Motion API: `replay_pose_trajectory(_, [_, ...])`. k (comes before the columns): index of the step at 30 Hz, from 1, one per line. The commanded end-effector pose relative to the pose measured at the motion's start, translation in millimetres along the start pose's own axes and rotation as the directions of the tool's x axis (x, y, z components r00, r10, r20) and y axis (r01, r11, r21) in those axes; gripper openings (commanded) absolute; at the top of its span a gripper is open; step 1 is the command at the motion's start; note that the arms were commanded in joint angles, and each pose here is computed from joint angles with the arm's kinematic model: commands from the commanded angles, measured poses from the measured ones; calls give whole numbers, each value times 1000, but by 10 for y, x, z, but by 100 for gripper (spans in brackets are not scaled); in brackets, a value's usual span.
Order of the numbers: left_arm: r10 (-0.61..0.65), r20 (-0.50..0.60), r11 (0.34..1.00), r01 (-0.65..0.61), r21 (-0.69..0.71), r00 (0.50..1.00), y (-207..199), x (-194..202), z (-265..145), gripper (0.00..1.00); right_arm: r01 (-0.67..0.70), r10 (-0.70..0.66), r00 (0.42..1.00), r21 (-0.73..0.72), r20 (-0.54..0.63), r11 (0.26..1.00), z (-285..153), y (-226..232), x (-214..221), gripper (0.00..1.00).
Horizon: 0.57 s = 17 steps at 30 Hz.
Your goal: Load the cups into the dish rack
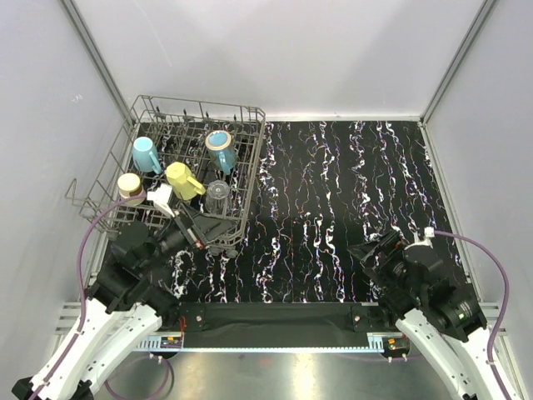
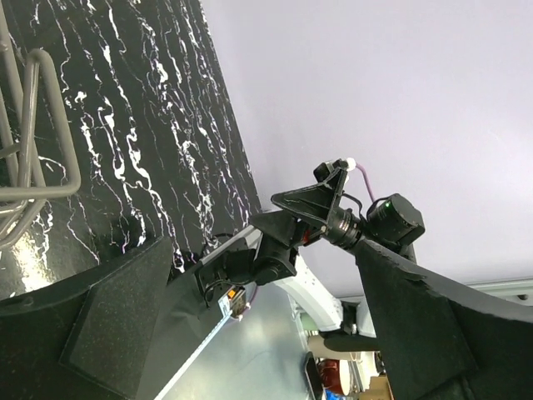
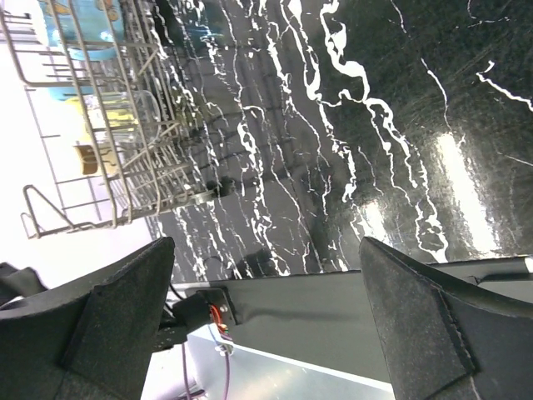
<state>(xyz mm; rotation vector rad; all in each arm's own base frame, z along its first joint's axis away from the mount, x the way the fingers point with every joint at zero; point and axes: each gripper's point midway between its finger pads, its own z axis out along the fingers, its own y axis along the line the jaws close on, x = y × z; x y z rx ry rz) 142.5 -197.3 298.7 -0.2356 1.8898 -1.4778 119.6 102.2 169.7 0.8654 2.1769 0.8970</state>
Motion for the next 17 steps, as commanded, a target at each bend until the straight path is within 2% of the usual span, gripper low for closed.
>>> replay_pose_trajectory(1, [-30,-8,999,30,33,1000,-1,53,-24,99,-45,45,998,0,32,999,14,-41,-37,100])
replay_pose_trajectory(8, [-79,-33,985,83,149,996,16,195,-42,99,-24,25,1000,10,-18,1000,87,-173,94,100])
replay_pose_trajectory(9, [-93,-42,984,98,147,995,78,233,-29,99,-17,15,999,-40,-29,999,87,-103,116,100])
replay_pose_trajectory(14, [-116,-50,965,125,230,992,108,314,-59,99,-68,56,990,-88,-131,994,151,-179,355,100])
replay_pose_trajectory(17, [-151,-62,962,161,220,987,294,412,-55,99,13,-21,993,-73,-113,997,171,-260,340,100])
